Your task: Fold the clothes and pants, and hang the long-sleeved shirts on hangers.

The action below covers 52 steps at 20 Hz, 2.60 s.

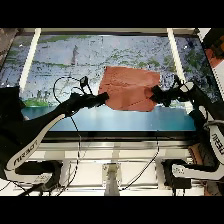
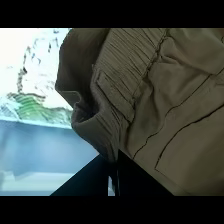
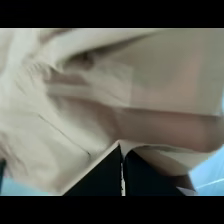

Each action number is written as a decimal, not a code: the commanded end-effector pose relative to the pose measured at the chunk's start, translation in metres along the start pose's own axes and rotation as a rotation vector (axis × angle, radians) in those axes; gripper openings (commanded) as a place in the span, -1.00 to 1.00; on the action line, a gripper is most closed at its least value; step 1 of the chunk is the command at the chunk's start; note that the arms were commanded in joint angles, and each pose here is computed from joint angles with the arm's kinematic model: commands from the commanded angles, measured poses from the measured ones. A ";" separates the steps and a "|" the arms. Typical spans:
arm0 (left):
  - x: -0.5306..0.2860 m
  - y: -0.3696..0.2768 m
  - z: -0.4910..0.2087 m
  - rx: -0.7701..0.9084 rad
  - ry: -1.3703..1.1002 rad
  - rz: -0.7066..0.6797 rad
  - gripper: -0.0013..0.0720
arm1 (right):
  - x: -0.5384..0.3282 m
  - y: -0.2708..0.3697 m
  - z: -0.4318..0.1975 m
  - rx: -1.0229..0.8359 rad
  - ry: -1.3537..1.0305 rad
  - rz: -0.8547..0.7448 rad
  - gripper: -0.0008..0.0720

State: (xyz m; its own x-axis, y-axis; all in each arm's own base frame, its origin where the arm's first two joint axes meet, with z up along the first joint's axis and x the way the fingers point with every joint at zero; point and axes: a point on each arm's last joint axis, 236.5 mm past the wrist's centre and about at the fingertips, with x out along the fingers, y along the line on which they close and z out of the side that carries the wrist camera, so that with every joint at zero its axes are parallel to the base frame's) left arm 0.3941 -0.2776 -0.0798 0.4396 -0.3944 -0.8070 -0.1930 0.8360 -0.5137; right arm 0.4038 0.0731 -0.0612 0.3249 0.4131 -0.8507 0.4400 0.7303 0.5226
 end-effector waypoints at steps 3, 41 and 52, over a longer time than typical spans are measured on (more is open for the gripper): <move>0.002 -0.017 -0.021 -0.059 0.013 -0.017 -0.93 | 0.001 0.007 0.034 -0.048 -0.042 -0.020 -0.67; 0.010 -0.007 -0.022 -0.037 0.018 0.010 -0.61 | -0.012 -0.073 -0.096 0.643 -0.185 0.108 0.33; 0.010 -0.006 -0.022 -0.005 0.016 0.014 -0.62 | 0.001 -0.072 -0.075 0.482 -0.190 0.061 0.33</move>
State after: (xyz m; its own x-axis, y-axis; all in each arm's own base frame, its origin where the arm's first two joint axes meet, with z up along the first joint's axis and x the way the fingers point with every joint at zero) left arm 0.3804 -0.2954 -0.0908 0.4222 -0.3903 -0.8182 -0.2103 0.8357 -0.5072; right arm 0.2990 0.0639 -0.1042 0.4865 0.3152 -0.8148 0.7619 0.3034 0.5723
